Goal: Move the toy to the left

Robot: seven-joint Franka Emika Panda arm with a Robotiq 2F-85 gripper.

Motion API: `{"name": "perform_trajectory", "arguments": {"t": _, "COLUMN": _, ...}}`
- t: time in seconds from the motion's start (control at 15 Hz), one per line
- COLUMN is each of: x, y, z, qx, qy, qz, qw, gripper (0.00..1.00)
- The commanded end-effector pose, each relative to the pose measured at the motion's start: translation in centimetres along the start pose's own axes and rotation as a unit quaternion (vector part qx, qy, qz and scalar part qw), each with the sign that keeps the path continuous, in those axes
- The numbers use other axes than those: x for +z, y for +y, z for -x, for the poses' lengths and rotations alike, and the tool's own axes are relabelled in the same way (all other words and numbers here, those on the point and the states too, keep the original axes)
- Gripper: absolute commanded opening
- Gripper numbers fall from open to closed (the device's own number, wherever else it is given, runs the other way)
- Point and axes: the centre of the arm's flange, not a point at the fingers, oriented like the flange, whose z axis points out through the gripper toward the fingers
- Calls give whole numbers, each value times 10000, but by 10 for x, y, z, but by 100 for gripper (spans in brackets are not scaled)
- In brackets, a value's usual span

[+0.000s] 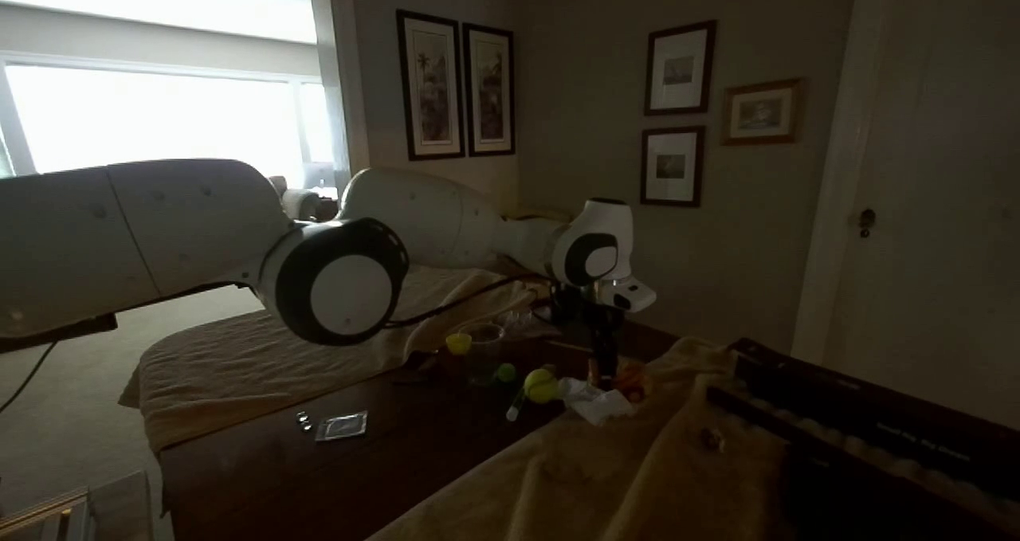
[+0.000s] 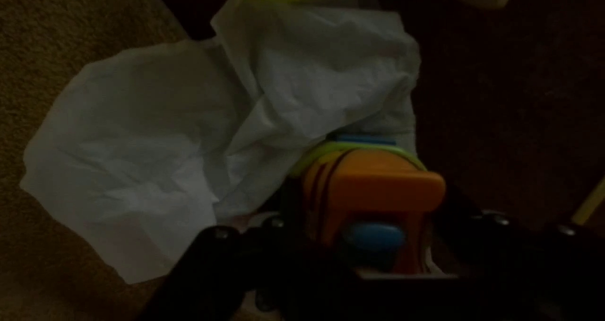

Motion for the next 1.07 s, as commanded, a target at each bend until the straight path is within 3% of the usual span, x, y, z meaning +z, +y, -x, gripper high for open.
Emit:
{"name": "perform_trajectory", "arguments": {"t": 0.0, "x": 14, "y": -23, "z": -29, "qx": -122, "qy": 54, "qz": -15, "qw": 9999, "gripper": 46}}
{"name": "perform_trajectory", "arguments": {"t": 0.2, "x": 0, "y": -20, "z": -28, "qx": -60, "qy": 81, "qz": -7, "qw": 9999, "gripper": 45}}
{"name": "perform_trajectory", "arguments": {"t": 0.6, "x": -96, "y": 2, "z": -36, "qx": -131, "qy": 405, "qz": -329, "qw": 9986, "gripper": 45}}
{"name": "perform_trajectory", "arguments": {"t": 0.73, "x": -128, "y": 6, "z": -38, "qx": -625, "qy": 328, "qz": -476, "qw": 9964, "gripper": 45}}
{"name": "perform_trajectory", "arguments": {"t": 1.0, "x": -169, "y": 8, "z": -33, "qx": -1784, "qy": 235, "qz": -490, "qw": 9824, "gripper": 45}}
